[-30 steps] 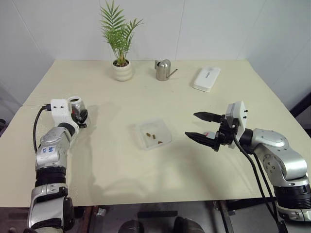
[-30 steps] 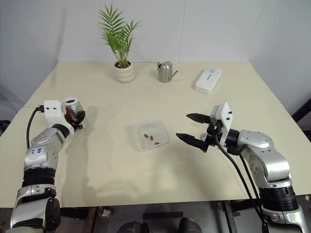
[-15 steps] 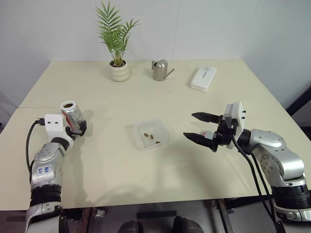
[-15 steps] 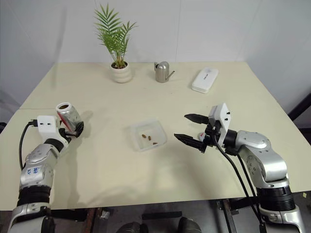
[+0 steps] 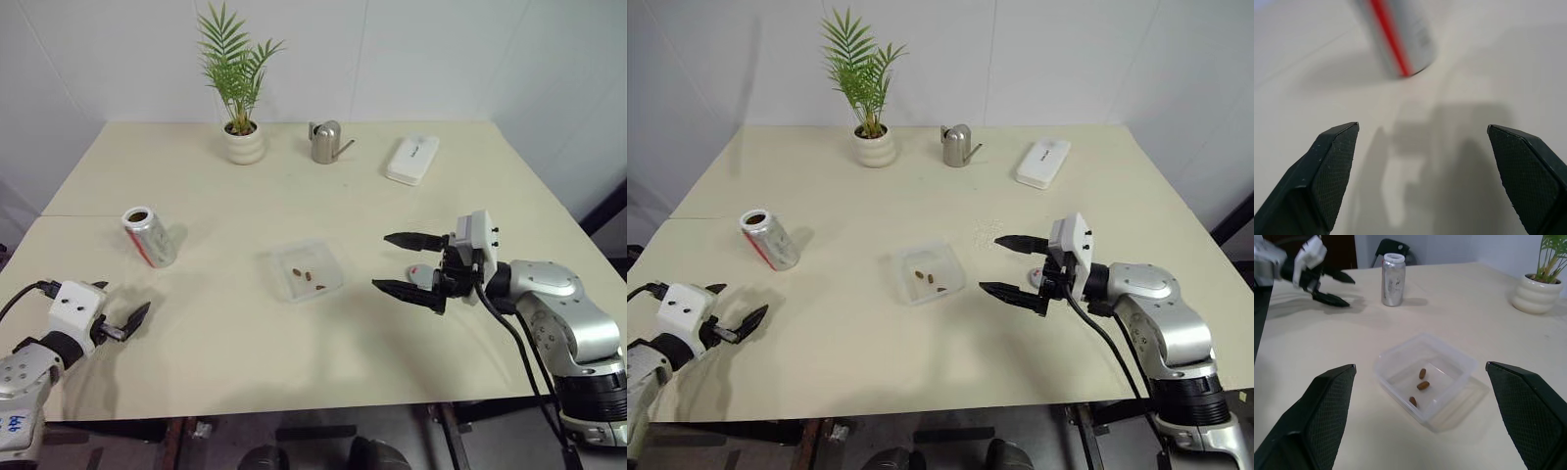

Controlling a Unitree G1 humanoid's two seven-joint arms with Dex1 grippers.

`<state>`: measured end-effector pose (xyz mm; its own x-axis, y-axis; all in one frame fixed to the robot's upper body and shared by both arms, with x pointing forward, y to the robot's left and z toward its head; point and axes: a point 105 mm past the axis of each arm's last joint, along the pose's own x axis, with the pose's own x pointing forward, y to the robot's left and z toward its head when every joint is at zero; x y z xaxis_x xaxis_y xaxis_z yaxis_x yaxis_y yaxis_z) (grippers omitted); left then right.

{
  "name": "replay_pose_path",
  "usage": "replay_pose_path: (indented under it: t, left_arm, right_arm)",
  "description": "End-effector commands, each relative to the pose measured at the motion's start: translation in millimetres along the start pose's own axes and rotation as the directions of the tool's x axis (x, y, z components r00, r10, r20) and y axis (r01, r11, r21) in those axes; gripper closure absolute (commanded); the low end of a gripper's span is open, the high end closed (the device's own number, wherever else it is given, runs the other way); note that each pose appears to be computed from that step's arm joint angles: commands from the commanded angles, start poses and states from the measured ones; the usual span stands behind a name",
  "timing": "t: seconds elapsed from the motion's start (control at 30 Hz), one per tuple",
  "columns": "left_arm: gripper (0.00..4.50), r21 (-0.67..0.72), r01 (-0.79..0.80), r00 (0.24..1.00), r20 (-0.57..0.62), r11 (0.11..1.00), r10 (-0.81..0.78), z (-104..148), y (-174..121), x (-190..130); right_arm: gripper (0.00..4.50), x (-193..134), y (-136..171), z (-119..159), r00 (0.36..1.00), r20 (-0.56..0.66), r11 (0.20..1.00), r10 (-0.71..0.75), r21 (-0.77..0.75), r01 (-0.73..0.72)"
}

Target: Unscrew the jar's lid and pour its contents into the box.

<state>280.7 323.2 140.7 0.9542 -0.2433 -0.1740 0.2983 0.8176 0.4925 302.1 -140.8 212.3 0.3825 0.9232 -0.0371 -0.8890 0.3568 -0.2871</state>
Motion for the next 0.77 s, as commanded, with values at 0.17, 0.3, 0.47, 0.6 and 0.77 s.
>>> replay_pose_path:
  t: [0.17,0.3,0.47,0.6,0.77]
  left_arm:
    - [0.01,0.089,0.130,0.950,0.273,0.988,-0.149,80,-14,10]
    - [0.01,0.167,0.309,0.890,0.296,0.936,-0.347,93,-41,9]
    - [0.01,0.202,0.403,0.841,0.302,0.892,-0.449,99,-46,13]
    - [0.01,0.191,0.471,0.811,0.290,0.861,-0.508,95,-53,12]
    - [0.01,0.182,0.476,0.814,0.280,0.860,-0.509,92,-54,9]
  right_arm:
    - [0.00,-25,-20,0,0.995,-0.031,0.996,-0.090,-0.016,0.090]
    - [0.00,-35,-25,-2,0.994,-0.048,0.995,-0.099,-0.009,0.099]
    - [0.00,-43,-28,6,0.992,-0.053,0.992,-0.113,-0.063,0.110]
    - [0.00,-44,-23,6,0.991,-0.056,0.990,-0.120,-0.076,0.116]
    - [0.00,-42,-26,9,0.989,-0.047,0.987,-0.138,-0.093,0.134]
